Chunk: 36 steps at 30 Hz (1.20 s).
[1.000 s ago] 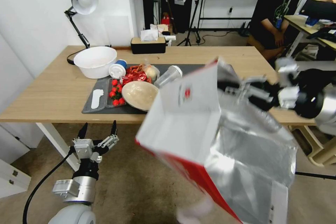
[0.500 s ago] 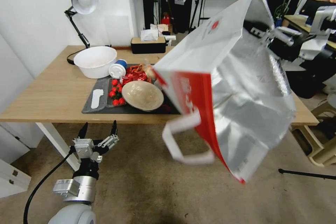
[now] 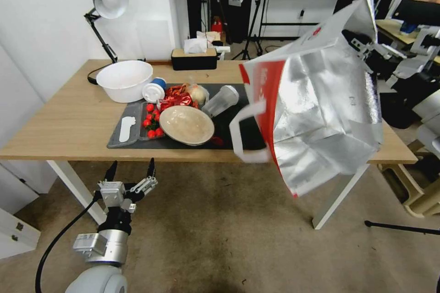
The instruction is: Pick up the food delivery bag from the floor and place it on the table.
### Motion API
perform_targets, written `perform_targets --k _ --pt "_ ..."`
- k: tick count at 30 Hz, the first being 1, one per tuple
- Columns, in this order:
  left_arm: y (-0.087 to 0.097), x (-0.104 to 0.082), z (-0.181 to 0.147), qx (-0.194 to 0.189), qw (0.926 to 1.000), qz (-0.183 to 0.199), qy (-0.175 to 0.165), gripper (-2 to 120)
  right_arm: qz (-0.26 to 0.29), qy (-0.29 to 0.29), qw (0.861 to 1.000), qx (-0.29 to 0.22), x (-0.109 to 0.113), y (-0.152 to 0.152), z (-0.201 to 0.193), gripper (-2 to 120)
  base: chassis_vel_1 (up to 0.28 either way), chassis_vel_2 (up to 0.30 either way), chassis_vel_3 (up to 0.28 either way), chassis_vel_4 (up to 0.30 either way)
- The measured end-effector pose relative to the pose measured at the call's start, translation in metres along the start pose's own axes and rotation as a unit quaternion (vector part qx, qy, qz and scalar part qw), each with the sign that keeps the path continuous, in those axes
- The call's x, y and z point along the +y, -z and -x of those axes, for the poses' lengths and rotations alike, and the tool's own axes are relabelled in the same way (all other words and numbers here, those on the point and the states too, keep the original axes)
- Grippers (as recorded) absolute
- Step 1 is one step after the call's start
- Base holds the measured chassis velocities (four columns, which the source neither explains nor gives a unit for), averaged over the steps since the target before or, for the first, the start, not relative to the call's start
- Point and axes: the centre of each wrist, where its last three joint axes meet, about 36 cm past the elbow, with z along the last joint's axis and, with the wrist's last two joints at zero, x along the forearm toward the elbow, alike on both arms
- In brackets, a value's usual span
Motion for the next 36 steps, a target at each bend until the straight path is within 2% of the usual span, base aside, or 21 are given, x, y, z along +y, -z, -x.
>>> perform_targets --k 12,30,33,35,36 --pt "-0.004 0.000 0.000 0.003 1.0000 0.000 -0.001 100 0.016 -0.063 0.998 0.000 -0.030 -0.014 0.002 0 0.000 0.000 0.000 0.000" --pt "-0.004 0.000 0.001 0.002 1.0000 -0.001 -0.001 100 0.013 -0.078 0.997 0.000 -0.041 -0.016 0.006 0 0.000 0.000 0.000 0.000" --pt "-0.005 0.000 0.001 0.002 1.0000 -0.001 -0.002 100 0.012 -0.082 0.997 0.000 -0.043 -0.016 0.008 15 0.000 0.000 0.000 0.000" --pt "-0.005 0.000 0.001 0.002 1.0000 0.000 -0.002 100 0.012 -0.082 0.997 0.000 -0.044 -0.016 0.008 18 0.000 0.000 0.000 0.000" --pt "-0.005 0.000 0.001 0.002 1.0000 0.000 -0.002 100 0.011 -0.082 0.997 -0.001 -0.045 -0.016 0.008 27 0.000 0.000 0.000 0.000"
